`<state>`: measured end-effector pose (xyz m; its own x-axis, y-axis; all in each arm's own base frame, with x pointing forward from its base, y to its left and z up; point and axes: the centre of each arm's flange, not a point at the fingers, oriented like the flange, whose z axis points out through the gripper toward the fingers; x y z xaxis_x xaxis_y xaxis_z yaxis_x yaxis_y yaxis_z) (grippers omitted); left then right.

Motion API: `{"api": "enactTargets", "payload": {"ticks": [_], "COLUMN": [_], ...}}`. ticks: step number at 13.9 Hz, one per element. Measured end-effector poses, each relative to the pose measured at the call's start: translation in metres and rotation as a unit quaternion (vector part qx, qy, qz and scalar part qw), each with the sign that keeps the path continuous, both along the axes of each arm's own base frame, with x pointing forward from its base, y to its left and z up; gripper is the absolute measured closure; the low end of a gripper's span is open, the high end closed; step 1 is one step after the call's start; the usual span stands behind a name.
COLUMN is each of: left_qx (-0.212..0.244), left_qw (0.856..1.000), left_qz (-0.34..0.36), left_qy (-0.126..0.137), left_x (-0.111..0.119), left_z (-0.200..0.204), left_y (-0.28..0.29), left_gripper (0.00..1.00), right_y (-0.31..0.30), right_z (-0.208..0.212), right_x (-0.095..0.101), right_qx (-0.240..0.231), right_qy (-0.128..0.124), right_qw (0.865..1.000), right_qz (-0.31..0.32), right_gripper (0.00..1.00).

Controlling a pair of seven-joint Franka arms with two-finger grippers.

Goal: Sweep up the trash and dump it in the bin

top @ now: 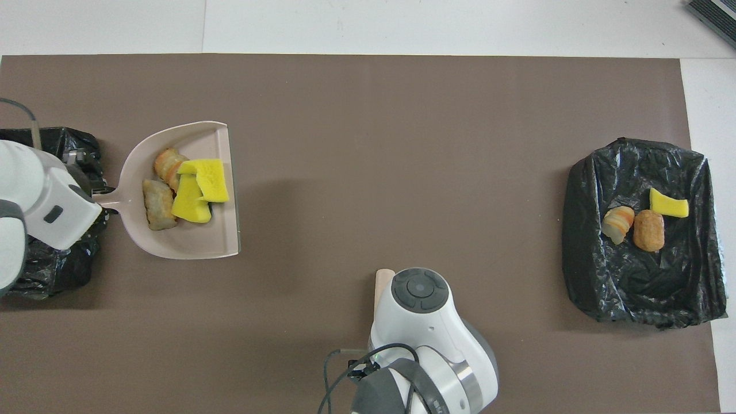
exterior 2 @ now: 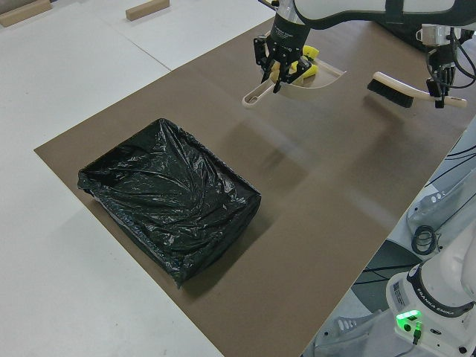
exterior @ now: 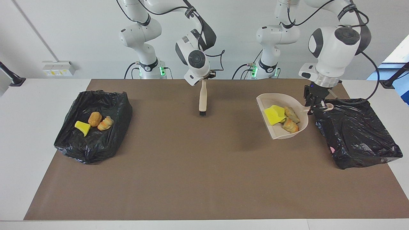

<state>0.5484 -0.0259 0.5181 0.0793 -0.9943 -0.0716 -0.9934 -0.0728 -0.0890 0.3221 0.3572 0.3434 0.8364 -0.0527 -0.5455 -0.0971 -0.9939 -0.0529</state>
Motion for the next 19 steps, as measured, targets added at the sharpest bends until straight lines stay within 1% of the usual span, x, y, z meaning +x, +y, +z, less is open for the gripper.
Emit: {"api": "enactTargets", "payload": {"ticks": [2,4,6,7,9,11,13,15,17,19], "left_qx": [0.000,0.000,0.001,0.000,-0.002,0.004,0.012,0.025,0.053,0.089], "left_qw": [1.000,1.000,1.000,1.000,1.000,1.000,1.000,0.999,0.997,0.994], "left_qz": [0.003,0.003,0.004,0.006,0.012,0.003,-0.014,-0.033,-0.047,-0.057], "left_qy": [0.000,0.003,0.002,-0.001,-0.009,-0.012,-0.007,-0.003,-0.002,0.004], "left_x": [0.002,0.001,-0.001,-0.003,-0.005,-0.008,-0.015,-0.018,-0.015,-0.007], "left_z": [0.014,0.028,0.040,0.045,0.055,0.061,0.059,0.053,0.043,0.034], "left_y": [0.031,0.068,0.107,0.129,0.173,0.212,0.244,0.275,0.297,0.306], "left_gripper": [0.68,0.68,0.68,0.68,0.68,0.68,0.68,0.68,0.68,0.68], "right_y": [0.006,0.002,-0.002,-0.004,-0.006,-0.007,-0.007,-0.009,-0.012,-0.012], "right_z": [-0.004,-0.009,-0.013,-0.013,-0.012,-0.012,-0.015,-0.018,-0.021,-0.026], "right_x": [-0.021,-0.034,-0.050,-0.054,-0.055,-0.054,-0.051,-0.051,-0.051,-0.051], "right_qx": [-0.007,-0.005,-0.008,-0.008,-0.007,-0.006,-0.001,-0.005,-0.013,-0.018], "right_qy": [-0.009,-0.025,-0.030,-0.032,-0.034,-0.039,-0.052,-0.055,-0.059,-0.056], "right_qw": [1.000,1.000,0.999,0.999,0.999,0.999,0.999,0.998,0.998,0.998], "right_qz": [0.003,0.003,0.011,0.013,0.012,0.010,0.004,0.006,0.014,0.017], "right_gripper": [0.73,0.73,0.73,0.73,0.73,0.73,0.73,0.73,0.73,0.73]}}
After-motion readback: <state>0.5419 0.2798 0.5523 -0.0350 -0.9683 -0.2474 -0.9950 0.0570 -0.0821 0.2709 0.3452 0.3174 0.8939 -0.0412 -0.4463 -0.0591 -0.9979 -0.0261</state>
